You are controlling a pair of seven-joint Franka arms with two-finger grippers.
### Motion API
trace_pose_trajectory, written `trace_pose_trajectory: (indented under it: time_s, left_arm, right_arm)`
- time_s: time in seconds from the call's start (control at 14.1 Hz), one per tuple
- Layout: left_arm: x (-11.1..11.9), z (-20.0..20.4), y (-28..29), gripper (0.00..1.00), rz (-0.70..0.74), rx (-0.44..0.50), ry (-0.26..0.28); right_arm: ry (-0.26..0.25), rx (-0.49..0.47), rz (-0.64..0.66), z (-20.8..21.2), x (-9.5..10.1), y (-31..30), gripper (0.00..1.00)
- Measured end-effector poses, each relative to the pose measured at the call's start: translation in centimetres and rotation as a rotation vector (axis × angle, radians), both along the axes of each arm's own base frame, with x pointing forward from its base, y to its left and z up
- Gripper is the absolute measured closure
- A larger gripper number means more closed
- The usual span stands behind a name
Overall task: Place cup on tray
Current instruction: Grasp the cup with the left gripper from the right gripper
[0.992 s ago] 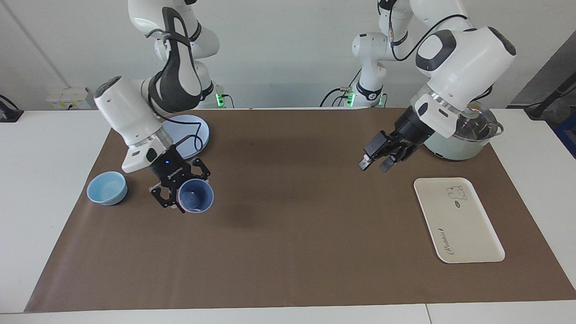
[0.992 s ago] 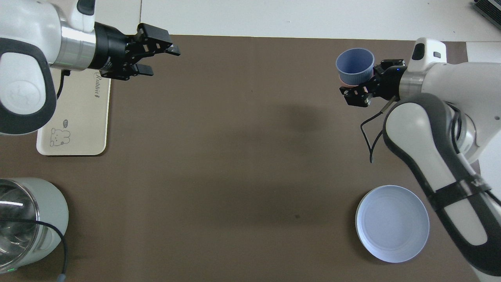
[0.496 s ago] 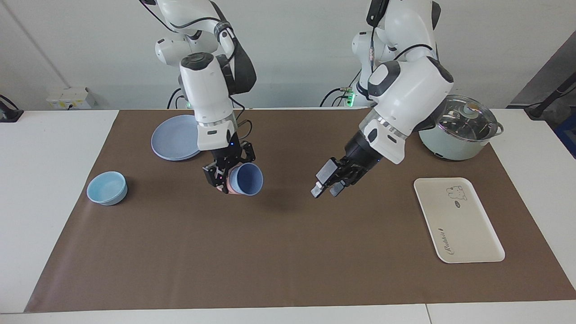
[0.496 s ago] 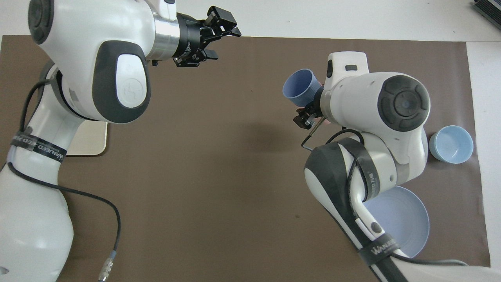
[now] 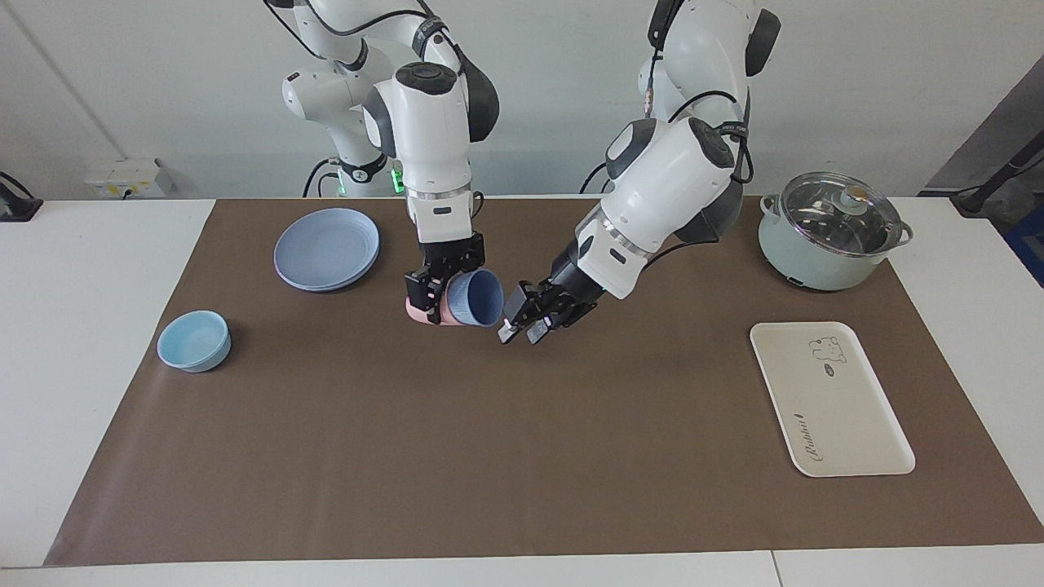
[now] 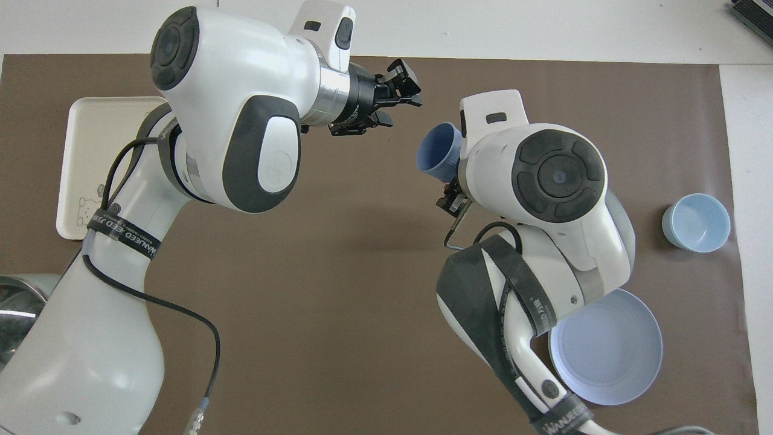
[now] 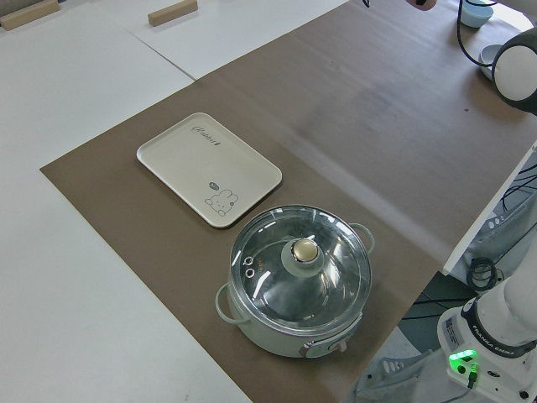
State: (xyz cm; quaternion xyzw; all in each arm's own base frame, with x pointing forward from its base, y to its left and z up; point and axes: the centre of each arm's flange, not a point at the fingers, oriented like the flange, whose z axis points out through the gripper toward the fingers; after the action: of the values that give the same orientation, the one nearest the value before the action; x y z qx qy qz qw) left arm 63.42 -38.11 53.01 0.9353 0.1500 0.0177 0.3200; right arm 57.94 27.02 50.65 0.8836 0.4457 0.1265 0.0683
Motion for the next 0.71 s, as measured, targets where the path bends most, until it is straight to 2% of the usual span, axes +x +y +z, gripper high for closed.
trace_pose_trajectory:
  time_s: [0.21, 0.43, 0.71]
  left_arm:
    - [-0.9, -1.0, -0.2, 0.44, -0.05, 0.036, 0.074]
    - [-1.4, -0.8, -0.7, 0.45, -0.066, 0.036, 0.083]
    - [-3.3, -1.0, -3.2, 0.45, -0.119, 0.029, 0.104]
  right_arm:
    - [0.0, -0.001, 0.0, 0.0, 0.0, 0.0, 0.16]
    - [0.0, -0.001, -0.001, 0.0, 0.0, -0.1, 0.16]
    - [0.0, -0.001, -0.001, 0.0, 0.0, -0.1, 0.16]
